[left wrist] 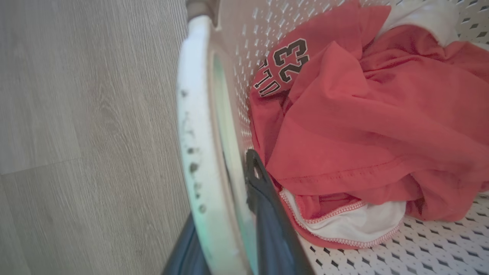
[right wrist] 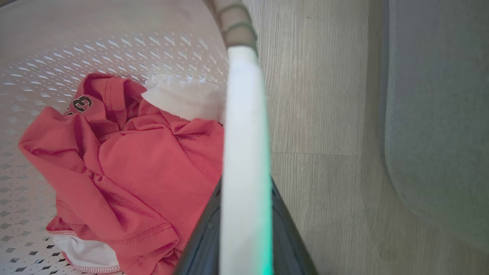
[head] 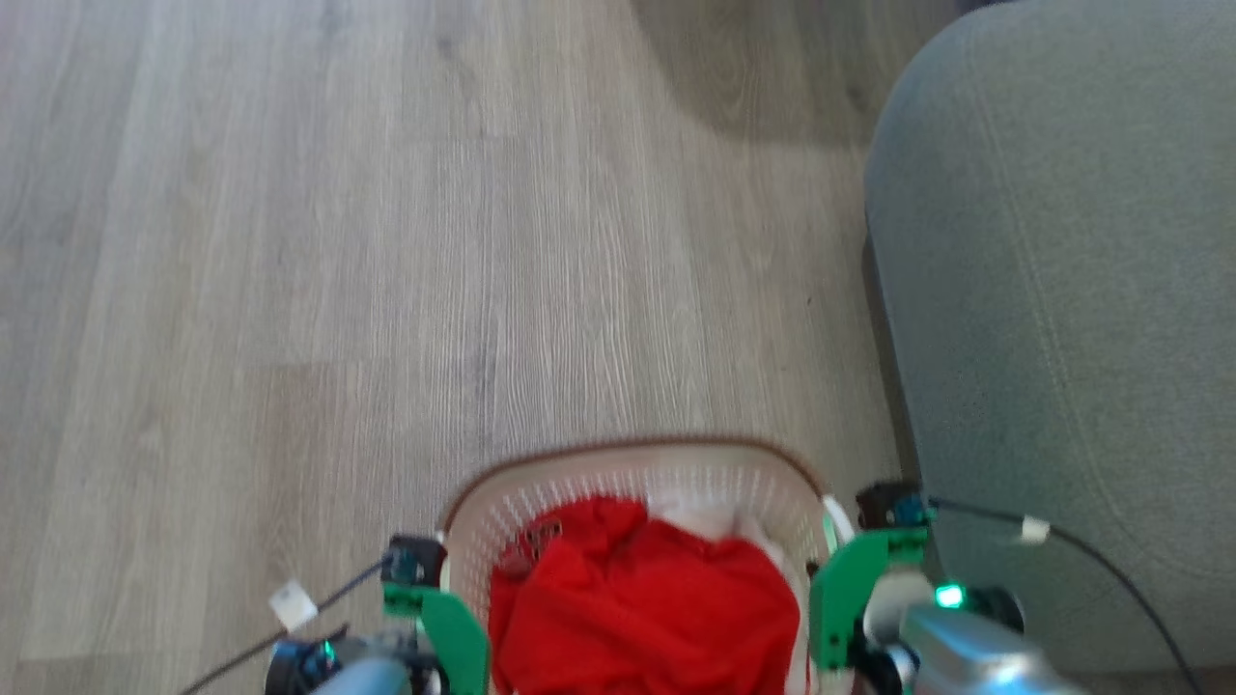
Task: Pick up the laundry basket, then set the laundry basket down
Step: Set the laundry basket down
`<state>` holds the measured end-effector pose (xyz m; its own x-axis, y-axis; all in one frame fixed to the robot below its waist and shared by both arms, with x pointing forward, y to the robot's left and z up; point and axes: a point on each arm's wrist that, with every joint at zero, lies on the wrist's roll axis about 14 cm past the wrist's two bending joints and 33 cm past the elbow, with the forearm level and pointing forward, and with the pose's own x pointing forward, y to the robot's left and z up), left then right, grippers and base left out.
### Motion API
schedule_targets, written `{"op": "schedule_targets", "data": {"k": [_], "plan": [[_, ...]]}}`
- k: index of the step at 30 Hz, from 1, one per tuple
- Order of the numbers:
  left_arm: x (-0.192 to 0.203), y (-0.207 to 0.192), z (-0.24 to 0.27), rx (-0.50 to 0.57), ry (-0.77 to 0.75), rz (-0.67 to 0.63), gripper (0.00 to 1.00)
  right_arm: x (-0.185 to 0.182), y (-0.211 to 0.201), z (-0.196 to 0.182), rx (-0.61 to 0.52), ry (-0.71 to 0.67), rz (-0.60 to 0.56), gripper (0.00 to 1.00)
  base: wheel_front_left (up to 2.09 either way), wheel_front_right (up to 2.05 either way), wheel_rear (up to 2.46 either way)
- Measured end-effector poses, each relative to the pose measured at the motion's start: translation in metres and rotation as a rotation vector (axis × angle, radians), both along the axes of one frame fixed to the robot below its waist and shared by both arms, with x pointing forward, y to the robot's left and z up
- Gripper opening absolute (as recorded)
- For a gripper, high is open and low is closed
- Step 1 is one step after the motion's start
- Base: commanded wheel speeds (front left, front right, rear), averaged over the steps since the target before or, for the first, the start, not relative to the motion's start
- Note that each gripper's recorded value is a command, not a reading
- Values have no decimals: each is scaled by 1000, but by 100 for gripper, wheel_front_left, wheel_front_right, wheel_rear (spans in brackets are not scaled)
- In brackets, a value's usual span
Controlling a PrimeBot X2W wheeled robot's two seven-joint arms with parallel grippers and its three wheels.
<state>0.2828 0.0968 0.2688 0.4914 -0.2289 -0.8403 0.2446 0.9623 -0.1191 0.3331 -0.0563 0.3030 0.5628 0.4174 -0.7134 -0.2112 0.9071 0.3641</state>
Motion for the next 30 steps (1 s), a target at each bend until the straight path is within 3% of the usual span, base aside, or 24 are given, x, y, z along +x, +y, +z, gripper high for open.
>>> {"op": "schedule_targets", "data": {"k": [15, 30], "plan": [[91, 0, -12, 10, -68, -19, 0, 95, 2, -11, -9, -79, -1, 0, 0, 0, 0], [167, 1, -71, 36, -64, -53, 0, 168, 8, -80, -4, -61, -14, 0, 0, 0, 0]]}}
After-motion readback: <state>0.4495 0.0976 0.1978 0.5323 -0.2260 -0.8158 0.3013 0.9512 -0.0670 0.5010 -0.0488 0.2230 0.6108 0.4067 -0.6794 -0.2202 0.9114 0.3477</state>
